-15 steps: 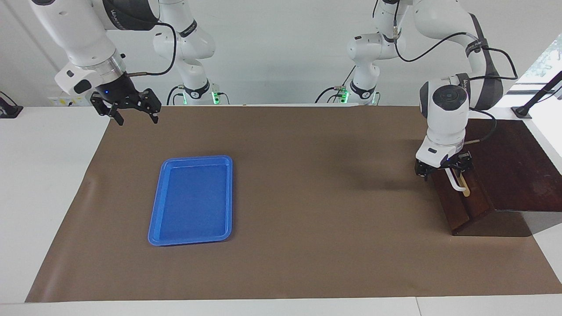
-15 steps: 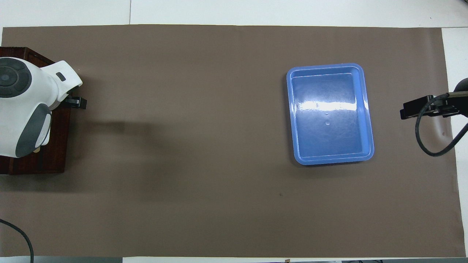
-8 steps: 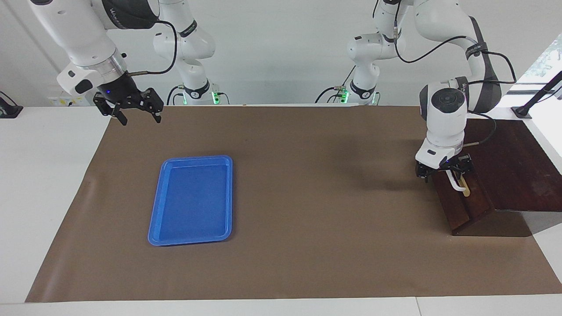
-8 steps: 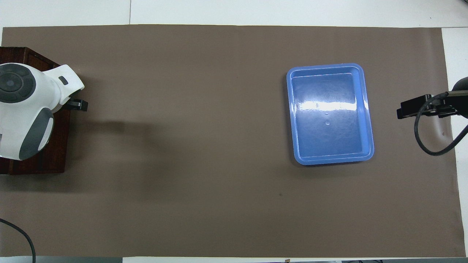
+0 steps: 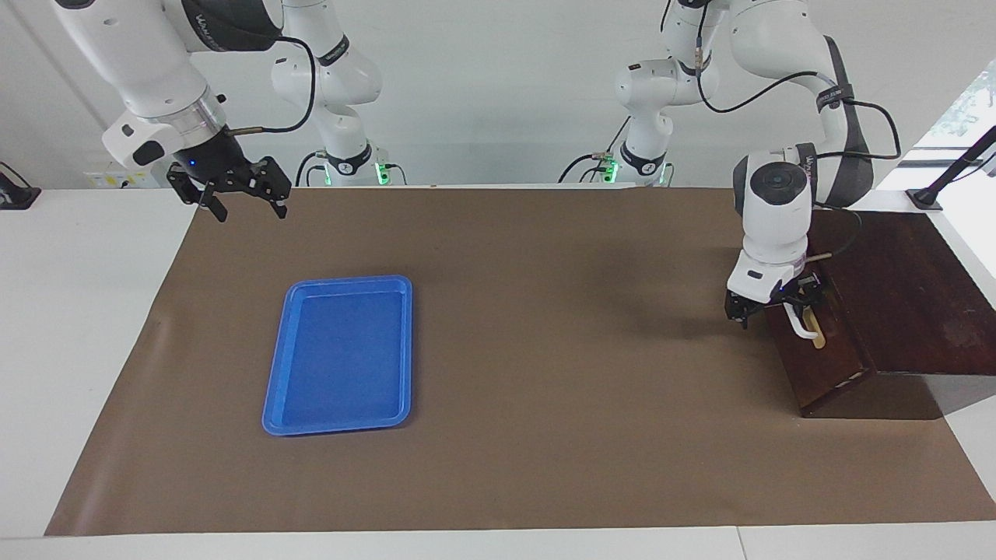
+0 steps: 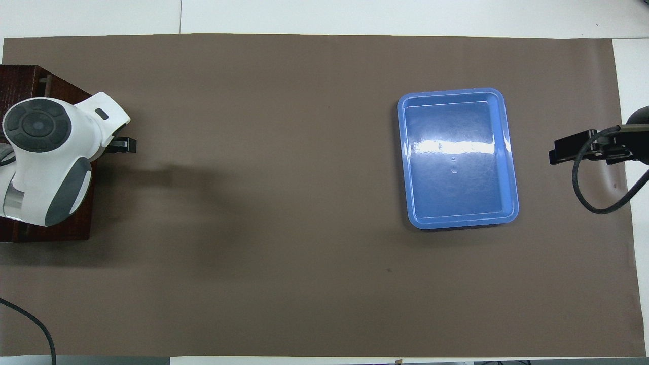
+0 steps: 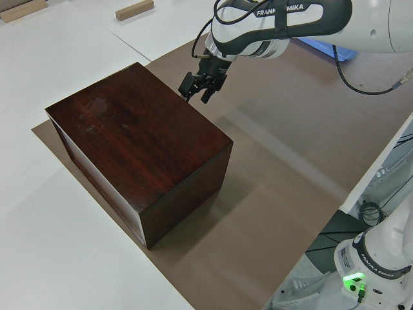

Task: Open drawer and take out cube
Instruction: 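Pull the drawer open by its handle with the left gripper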

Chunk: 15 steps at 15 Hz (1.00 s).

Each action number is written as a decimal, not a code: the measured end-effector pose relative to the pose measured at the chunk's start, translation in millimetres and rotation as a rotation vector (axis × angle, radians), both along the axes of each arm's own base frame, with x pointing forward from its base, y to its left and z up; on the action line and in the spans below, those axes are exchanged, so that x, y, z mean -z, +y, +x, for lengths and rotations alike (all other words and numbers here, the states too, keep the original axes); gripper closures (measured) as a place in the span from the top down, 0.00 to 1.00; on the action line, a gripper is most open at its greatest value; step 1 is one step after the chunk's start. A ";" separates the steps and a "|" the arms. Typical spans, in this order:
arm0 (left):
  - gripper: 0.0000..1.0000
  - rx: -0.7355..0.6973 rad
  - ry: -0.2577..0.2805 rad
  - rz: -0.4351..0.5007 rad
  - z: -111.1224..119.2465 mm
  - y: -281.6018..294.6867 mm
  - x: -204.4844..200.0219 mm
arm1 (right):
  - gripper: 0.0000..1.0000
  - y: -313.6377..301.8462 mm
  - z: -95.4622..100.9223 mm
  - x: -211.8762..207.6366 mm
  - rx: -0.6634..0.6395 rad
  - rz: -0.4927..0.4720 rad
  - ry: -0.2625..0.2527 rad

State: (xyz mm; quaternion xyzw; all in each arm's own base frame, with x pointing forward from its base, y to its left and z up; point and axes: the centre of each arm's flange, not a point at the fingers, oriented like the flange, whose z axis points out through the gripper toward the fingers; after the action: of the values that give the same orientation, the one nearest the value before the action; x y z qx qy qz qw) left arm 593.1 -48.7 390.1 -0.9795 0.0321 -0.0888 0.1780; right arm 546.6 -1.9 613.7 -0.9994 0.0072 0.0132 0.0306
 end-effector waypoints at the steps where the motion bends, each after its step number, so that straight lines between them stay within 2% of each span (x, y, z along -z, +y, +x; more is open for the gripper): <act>1: 1.00 -0.016 -0.018 -0.011 -1.3 -17.3 0.2 | 1.00 0.1 0.0 0.0 0.000 0.000 0.000; 3: 1.00 -0.034 -0.038 -0.045 -5.2 -49.9 -0.9 | 1.00 1.2 -0.1 0.1 -0.002 0.000 0.001; 9: 1.00 -0.085 -0.046 -0.141 -13.9 -101.0 -2.7 | 1.00 10.9 -0.2 0.4 -0.020 0.000 0.002; 13: 1.00 -0.099 -0.039 -0.175 -16.8 -120.2 -4.8 | 1.00 11.1 -0.3 0.4 -0.020 0.000 0.002; 15: 1.00 -0.175 -0.015 -0.199 -12.1 -123.3 -22.9 | 1.00 11.1 -0.3 0.4 -0.020 0.000 0.002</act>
State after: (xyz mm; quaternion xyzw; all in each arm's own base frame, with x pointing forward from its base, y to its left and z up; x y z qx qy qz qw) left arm 581.0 -172.0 412.9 -0.9907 -0.0637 -0.0829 0.0874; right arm 546.4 9.1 613.3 -0.9994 -0.0028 0.0146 0.0303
